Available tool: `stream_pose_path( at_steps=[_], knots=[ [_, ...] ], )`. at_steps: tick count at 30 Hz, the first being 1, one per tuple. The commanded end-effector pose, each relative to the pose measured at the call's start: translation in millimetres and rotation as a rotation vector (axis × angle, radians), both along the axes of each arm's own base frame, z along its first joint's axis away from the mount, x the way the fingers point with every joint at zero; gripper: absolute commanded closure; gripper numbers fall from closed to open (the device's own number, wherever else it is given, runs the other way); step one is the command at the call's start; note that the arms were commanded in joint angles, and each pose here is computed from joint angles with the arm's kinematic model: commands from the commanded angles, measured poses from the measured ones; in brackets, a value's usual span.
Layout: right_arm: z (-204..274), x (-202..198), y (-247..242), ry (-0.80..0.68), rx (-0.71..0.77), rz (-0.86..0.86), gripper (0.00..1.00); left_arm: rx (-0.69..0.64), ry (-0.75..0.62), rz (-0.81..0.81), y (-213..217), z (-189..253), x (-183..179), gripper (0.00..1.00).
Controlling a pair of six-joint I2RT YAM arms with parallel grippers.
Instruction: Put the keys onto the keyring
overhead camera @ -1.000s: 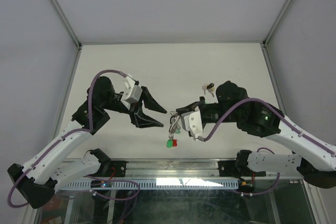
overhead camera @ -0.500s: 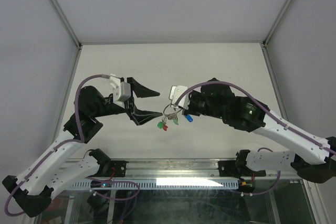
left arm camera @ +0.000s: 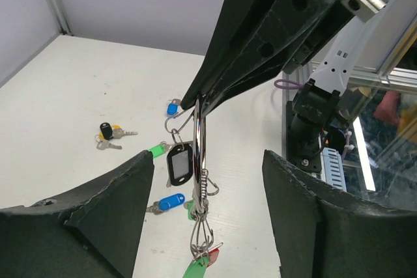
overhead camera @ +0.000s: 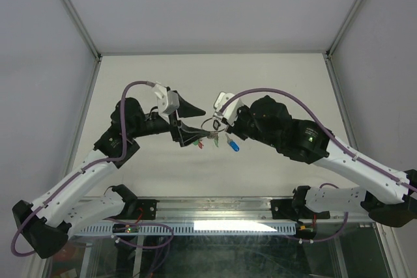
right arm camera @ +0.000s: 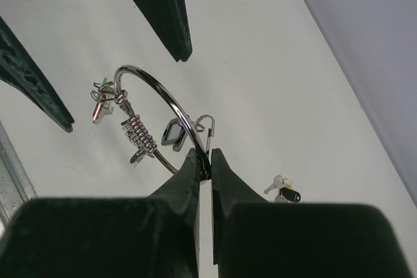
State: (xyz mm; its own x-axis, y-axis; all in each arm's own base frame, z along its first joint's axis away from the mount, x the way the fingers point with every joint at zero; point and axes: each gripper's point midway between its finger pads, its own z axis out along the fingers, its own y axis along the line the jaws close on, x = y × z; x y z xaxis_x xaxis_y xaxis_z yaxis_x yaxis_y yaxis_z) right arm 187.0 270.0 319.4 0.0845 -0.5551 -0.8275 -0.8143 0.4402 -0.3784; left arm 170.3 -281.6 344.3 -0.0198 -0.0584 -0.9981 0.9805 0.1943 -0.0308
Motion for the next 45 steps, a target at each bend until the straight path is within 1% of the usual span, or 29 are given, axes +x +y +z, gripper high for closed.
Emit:
stream_pose_path(
  at_steps=[1, 4, 5, 6, 8, 12, 15, 16, 22, 24, 27, 31, 34, 37, 38, 42, 45],
  knots=[
    [51, 3, 5, -0.053, 0.193, -0.029, 0.99, -0.035, -0.036, 0.032, -1, 17, 11, 0.36],
    [53, 1, 7, -0.051, 0.208, -0.016, 0.99, -0.03, -0.033, 0.047, -3, 15, 17, 0.42],
    [54, 1, 8, -0.053, 0.215, -0.013, 0.99, -0.028, -0.033, 0.048, -4, 15, 18, 0.47],
    [53, 1, 7, -0.053, 0.216, -0.014, 0.99, -0.028, -0.034, 0.05, -4, 16, 19, 0.53],
    [50, 1, 7, -0.051, 0.212, -0.013, 1.0, -0.027, -0.033, 0.045, -6, 16, 19, 0.7],
    [52, 2, 5, -0.059, 0.228, -0.024, 1.0, -0.03, -0.03, 0.024, -8, 19, 18, 1.0],
    [52, 2, 5, -0.065, 0.244, -0.027, 0.99, -0.022, -0.023, 0.027, -7, 19, 18, 1.0],
    [51, 2, 5, -0.066, 0.246, -0.029, 0.97, -0.016, -0.017, 0.04, -7, 18, 20, 1.0],
    [45, 2, -4, -0.072, 0.236, -0.049, 0.72, 0.015, 0.013, 0.149, 0, 18, 36, 1.0],
    [43, 1, -7, -0.072, 0.237, -0.052, 0.66, 0.024, 0.015, 0.179, 3, 19, 41, 1.0],
    [39, -3, -11, -0.073, 0.235, -0.04, 0.6, 0.046, 0.018, 0.215, 6, 19, 46, 1.0],
    [36, -15, -9, -0.066, 0.265, 0.026, 0.46, 0.089, 0.004, 0.29, 15, 19, 57, 1.0],
    [38, -12, -14, -0.084, 0.306, -0.004, 0.44, 0.125, -0.01, 0.339, 21, 18, 65, 1.0],
    [49, -3, -19, -0.062, 0.37, -0.095, 0.43, 0.151, -0.018, 0.371, 25, 18, 70, 1.0],
    [52, -1, -19, -0.032, 0.386, -0.129, 0.42, 0.157, -0.017, 0.381, 27, 17, 71, 1.0],
    [41, 20, -20, 0.091, 0.341, -0.243, 0.41, 0.168, -0.009, 0.402, 29, 13, 74, 1.0],
    [34, 40, -23, 0.221, 0.417, -0.28, 0.41, 0.159, -0.001, 0.39, 27, 13, 73, 1.0]
  ],
)
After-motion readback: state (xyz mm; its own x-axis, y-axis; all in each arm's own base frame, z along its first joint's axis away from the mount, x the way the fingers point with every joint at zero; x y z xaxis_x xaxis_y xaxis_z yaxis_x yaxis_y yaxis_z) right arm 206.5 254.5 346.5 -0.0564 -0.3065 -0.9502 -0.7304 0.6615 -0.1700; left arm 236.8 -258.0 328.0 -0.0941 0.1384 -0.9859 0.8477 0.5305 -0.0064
